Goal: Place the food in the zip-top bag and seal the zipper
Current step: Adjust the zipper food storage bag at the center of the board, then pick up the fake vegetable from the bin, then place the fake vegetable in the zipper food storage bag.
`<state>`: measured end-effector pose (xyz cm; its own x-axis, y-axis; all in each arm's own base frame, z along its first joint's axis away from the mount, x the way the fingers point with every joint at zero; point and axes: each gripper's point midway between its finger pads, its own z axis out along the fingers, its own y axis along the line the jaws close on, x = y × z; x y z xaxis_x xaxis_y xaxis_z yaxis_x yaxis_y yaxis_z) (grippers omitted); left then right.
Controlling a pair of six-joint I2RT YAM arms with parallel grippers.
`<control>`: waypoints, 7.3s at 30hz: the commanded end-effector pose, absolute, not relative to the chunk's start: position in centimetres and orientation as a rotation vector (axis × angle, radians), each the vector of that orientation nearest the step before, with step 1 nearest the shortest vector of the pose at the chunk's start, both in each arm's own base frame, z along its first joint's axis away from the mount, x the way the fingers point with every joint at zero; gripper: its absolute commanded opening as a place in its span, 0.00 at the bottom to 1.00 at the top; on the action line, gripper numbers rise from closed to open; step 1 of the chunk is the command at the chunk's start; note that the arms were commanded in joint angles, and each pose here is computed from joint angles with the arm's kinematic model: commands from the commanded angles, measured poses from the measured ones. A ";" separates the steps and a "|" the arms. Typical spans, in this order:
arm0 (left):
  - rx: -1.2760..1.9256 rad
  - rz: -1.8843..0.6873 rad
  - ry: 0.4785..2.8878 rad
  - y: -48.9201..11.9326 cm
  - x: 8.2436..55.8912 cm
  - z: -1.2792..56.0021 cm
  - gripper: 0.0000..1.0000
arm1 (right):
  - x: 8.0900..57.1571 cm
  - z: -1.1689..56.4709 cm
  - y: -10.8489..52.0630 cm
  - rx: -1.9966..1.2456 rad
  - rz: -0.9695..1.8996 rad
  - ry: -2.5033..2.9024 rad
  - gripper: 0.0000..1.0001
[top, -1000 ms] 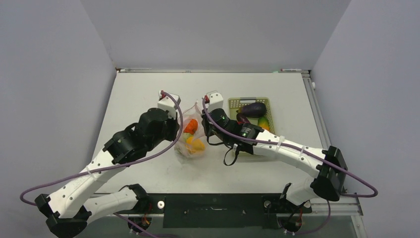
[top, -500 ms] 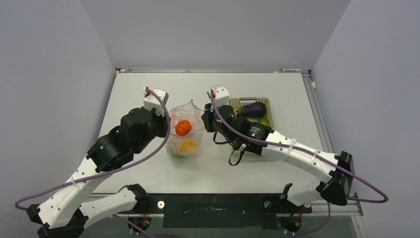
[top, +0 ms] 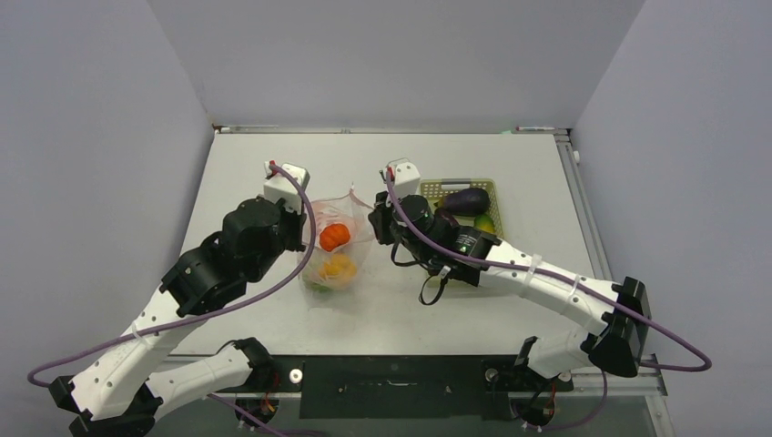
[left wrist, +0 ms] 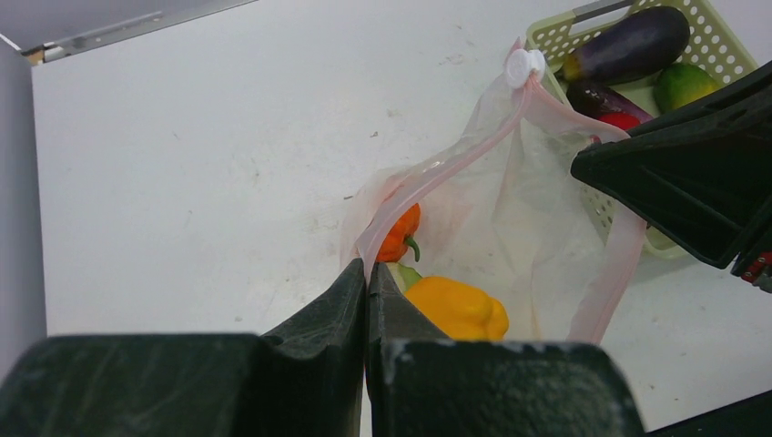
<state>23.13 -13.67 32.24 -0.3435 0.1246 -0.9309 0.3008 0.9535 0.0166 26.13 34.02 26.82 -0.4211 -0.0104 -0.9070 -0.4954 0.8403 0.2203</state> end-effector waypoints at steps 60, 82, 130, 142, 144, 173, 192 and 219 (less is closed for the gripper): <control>0.394 -0.449 1.934 -18.1 23.5 27.6 0.00 | 26.0 25.8 28.9 -0.209 0.550 1.939 0.54; 0.372 -0.424 1.933 -17.3 23.7 27.5 0.00 | 30.8 24.9 16.0 -0.035 0.174 1.998 0.90; 0.375 -0.421 1.924 -17.0 23.5 27.6 0.00 | 34.1 8.5 17.6 0.137 0.253 2.333 0.84; 0.377 -0.420 1.927 -17.1 23.5 27.5 0.00 | 33.8 6.5 18.0 0.128 0.267 2.369 0.77; 0.376 -0.419 1.927 -17.0 23.5 27.5 0.00 | 33.8 6.1 18.2 0.126 0.274 2.375 0.74; 0.372 -0.419 1.922 -16.9 23.5 27.7 0.00 | 33.2 17.4 17.8 0.085 0.299 2.164 0.38; 0.372 -0.418 1.926 -16.9 23.5 27.6 0.00 | 26.1 32.2 30.4 -0.249 0.700 1.828 0.38; 0.373 -0.423 1.925 -17.0 23.5 27.6 0.00 | 24.9 28.8 39.5 -0.426 0.648 1.843 0.43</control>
<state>22.99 -16.85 26.24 -0.4124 0.0984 -0.9057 0.4458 0.8888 -0.1065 23.66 38.38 25.96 -0.4059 -0.0620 -0.9118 -0.5905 0.7793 0.2098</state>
